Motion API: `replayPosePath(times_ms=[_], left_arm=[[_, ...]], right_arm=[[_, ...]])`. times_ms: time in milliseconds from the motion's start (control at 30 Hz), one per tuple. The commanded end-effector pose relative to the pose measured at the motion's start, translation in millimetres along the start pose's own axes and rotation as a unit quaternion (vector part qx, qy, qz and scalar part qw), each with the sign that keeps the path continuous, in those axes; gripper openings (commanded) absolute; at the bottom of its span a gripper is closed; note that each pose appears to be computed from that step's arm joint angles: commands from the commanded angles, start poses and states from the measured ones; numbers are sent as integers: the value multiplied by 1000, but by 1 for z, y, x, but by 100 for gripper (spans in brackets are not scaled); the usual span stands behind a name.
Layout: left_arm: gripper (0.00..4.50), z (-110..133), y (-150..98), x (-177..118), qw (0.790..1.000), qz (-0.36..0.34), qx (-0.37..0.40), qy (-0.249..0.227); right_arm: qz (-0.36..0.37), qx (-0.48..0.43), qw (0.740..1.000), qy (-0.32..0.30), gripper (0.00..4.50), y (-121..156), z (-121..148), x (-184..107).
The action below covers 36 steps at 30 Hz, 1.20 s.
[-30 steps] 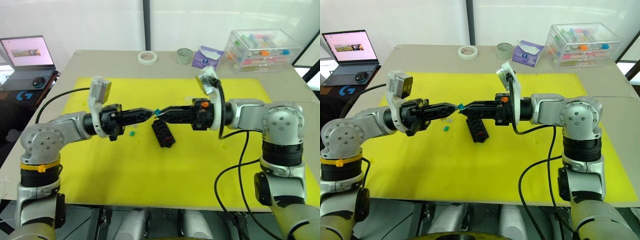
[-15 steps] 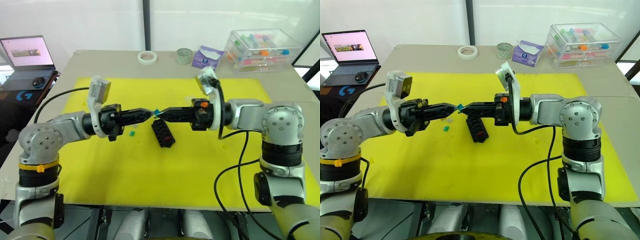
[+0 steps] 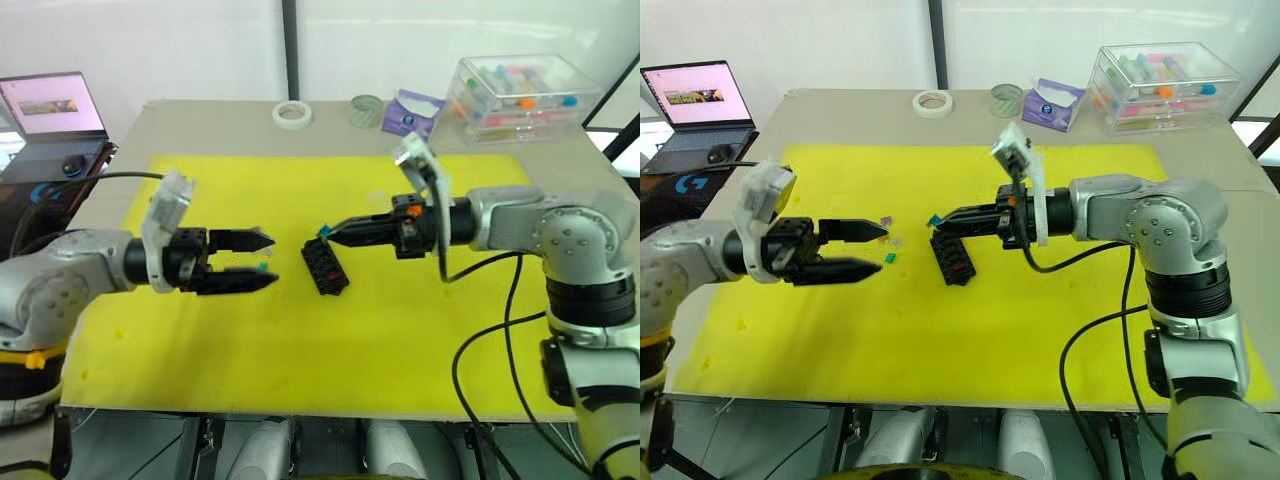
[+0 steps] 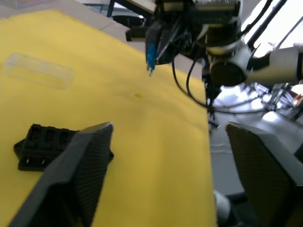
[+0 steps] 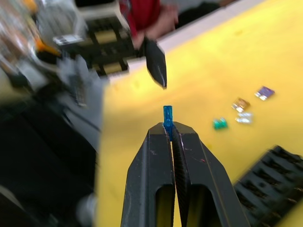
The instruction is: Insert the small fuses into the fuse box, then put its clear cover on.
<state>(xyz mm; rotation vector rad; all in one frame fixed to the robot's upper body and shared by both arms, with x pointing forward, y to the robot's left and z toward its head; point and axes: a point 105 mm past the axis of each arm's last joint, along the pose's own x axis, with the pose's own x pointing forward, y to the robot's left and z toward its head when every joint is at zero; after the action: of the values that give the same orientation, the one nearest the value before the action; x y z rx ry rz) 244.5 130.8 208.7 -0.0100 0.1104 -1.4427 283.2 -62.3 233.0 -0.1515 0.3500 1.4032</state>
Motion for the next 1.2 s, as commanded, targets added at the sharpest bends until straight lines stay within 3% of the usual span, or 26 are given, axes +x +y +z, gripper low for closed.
replayPosePath(times_ms=[33,100,267,500,800,1200], left_arm=[[449,-1,-13,2,995,-4,100,5],[449,-21,-10,0,990,30,129,43],[449,-35,-7,2,991,100,85,-10],[449,-39,-7,19,986,131,99,-31],[449,-49,0,20,981,155,117,-22],[449,-48,5,24,981,150,126,-20]], right_arm=[[10,-129,990,48,0,1,3,3],[16,-174,982,73,0,-3,0,5],[28,-252,961,113,0,-22,-7,9],[52,-330,929,162,0,-45,-14,10],[82,-364,909,187,0,-54,-22,20],[95,-362,904,208,0,-56,-31,25]])
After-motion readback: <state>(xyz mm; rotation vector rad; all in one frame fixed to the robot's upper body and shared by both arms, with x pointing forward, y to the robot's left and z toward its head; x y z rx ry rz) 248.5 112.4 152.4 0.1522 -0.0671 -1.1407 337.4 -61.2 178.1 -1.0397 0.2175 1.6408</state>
